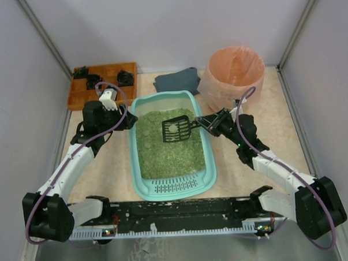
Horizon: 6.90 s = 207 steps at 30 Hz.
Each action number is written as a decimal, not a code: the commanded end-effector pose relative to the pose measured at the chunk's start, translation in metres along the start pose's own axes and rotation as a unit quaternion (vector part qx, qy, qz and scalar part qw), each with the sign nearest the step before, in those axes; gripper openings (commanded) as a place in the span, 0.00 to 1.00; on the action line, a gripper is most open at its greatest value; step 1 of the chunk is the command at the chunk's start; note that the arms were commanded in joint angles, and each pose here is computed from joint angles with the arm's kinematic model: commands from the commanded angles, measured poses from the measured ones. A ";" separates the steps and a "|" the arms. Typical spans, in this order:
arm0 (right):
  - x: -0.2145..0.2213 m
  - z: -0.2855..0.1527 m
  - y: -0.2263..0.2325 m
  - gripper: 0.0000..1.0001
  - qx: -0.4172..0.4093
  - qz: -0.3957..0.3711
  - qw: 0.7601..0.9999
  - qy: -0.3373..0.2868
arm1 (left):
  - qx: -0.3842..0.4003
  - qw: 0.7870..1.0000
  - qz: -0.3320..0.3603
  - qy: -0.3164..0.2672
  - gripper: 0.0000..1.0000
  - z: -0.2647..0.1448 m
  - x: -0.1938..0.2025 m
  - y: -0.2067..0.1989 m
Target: Clean the litter box
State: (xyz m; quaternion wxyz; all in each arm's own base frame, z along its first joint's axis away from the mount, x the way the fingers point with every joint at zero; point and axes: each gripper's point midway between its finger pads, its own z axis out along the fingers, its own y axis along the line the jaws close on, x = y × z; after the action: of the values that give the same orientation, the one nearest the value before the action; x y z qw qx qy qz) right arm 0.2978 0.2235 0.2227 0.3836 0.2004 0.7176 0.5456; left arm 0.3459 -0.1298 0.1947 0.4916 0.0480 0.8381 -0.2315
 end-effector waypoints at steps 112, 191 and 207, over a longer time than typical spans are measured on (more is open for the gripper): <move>-0.103 0.038 0.142 0.00 -0.040 -0.275 0.952 -0.125 | 0.005 1.000 -0.011 -0.011 0.59 -0.005 -0.010 0.001; 0.042 0.131 0.017 0.00 0.055 -0.244 0.968 0.028 | 0.005 0.999 -0.024 0.036 0.57 0.010 0.008 0.006; 0.017 0.102 0.023 0.00 0.009 -0.122 0.992 0.001 | 0.007 0.999 -0.023 0.034 0.56 0.009 0.007 0.005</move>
State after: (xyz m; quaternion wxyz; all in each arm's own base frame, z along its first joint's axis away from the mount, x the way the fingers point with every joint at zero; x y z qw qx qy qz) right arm 0.3618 0.3084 0.1619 0.4051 0.1027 0.8052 0.4206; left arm 0.3455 -0.1294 0.1654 0.4389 0.0348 0.8651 -0.2403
